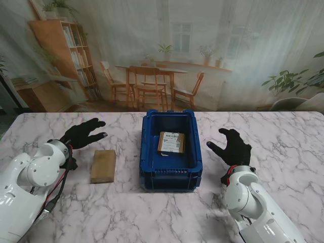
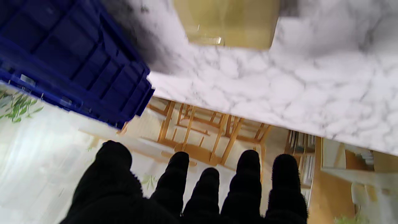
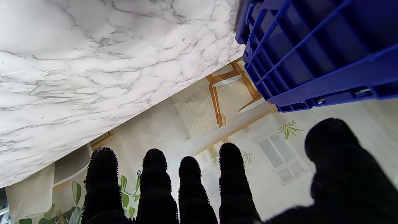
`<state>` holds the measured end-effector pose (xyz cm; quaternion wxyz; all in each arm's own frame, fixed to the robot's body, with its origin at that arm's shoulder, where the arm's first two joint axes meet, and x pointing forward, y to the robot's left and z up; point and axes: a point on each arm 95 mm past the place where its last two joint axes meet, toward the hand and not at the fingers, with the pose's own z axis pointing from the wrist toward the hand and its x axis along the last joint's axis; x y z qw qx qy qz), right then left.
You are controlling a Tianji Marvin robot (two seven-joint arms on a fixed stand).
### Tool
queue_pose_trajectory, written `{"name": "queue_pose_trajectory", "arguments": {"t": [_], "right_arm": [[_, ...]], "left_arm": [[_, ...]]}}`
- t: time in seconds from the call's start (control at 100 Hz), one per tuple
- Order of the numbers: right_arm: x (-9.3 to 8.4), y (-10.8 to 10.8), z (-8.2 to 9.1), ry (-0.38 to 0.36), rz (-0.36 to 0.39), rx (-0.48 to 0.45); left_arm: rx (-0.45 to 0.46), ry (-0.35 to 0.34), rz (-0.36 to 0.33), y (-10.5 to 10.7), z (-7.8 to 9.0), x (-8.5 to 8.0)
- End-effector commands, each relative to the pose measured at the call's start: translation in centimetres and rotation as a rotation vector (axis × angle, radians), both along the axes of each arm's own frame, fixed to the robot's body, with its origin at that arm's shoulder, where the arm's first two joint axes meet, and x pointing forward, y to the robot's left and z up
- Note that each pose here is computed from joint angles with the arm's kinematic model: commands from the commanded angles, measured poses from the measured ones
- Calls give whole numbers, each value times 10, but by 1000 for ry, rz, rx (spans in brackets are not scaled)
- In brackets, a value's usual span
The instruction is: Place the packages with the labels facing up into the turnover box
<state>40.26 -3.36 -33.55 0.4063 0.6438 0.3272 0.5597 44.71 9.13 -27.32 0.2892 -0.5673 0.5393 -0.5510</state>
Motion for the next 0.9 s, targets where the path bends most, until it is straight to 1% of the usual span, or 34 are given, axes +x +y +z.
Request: {"name": "queue_pose_trajectory", "arguments": {"t": [0.0,0.07,0.19,0.28,0.43,0.74,0.89], "right_arm": [[-1,1,-1,9,-3,-3],[0,1,-2,10,-5,-5],[0,1,-2,11,-7,-5],[0,1,-2,12,-7,-5],[0,1,-2,14,-5,-4],[0,1,-2,15,-9,-1],[0,1,-3,15,-8,-2]], "left_arm": [[51,65,-18,-2,-20,-3],[69,88,-24,-4,-29,-4],[58,108,-22,-11,-40,-5],[52,131,-19,-16,-44,-8],[87,162,-22,-24,-52,-10],[83,175,7,-34,-68,-13],[89,150,16,-38,-72,-11]]}}
